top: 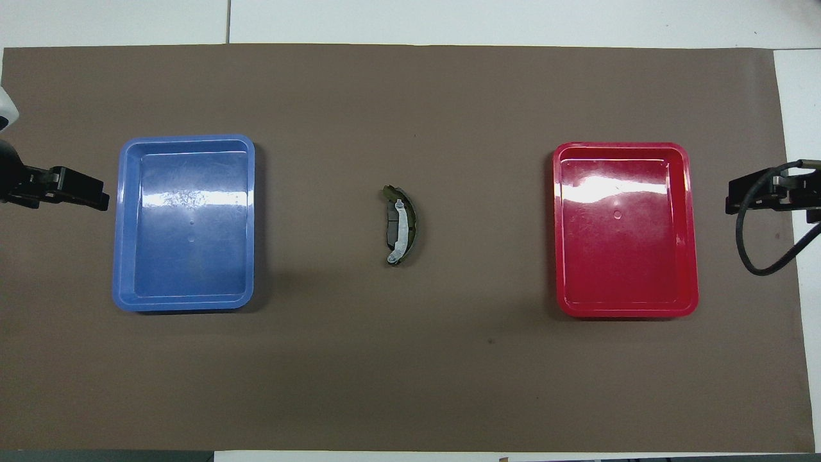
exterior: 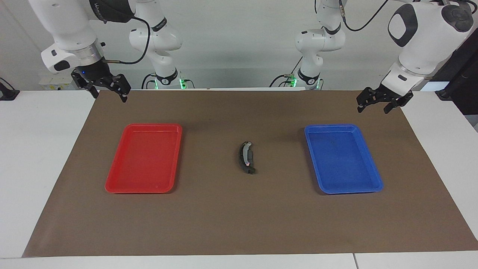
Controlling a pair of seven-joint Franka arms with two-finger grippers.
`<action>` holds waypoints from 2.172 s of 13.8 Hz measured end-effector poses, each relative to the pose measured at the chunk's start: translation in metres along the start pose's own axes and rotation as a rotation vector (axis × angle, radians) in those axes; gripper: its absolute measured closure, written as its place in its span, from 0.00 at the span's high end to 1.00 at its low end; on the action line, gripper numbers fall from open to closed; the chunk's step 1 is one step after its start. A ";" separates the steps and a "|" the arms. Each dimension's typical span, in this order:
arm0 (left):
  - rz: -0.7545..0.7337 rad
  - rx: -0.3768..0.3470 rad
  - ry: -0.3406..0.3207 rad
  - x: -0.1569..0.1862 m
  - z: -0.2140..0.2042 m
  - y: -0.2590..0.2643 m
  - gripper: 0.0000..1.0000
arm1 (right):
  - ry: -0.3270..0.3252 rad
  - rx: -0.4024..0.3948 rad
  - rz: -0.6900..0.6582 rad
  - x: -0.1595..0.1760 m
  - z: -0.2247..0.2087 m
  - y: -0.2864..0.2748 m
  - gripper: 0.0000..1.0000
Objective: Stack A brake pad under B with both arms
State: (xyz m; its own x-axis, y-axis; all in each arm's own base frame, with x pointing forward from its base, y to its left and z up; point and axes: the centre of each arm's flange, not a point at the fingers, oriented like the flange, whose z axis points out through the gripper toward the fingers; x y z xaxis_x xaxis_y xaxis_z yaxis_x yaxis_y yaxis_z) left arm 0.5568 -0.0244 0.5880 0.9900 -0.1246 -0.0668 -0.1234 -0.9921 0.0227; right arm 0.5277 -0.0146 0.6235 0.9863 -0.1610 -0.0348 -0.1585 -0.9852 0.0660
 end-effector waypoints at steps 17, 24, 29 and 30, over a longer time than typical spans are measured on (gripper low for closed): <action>0.000 0.000 0.000 0.000 0.000 0.000 1.00 | -0.027 0.026 -0.017 -0.003 -0.016 -0.004 1.00; 0.000 0.000 0.000 0.000 0.000 0.000 1.00 | -0.028 0.027 -0.019 -0.004 -0.017 -0.006 1.00; 0.000 0.000 0.000 0.000 0.000 0.000 1.00 | -0.028 0.029 -0.020 -0.004 -0.017 -0.006 1.00; 0.000 0.000 0.000 0.000 0.000 0.000 1.00 | -0.028 0.029 -0.020 -0.004 -0.017 -0.006 1.00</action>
State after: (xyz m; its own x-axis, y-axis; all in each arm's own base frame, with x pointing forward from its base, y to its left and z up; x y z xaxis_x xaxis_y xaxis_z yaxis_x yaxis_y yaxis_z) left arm 0.5568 -0.0244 0.5880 0.9900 -0.1244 -0.0669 -0.1232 -0.9921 0.0227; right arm 0.5255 -0.0070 0.6401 0.9877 -0.1427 -0.0642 -0.1406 -0.9894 0.0357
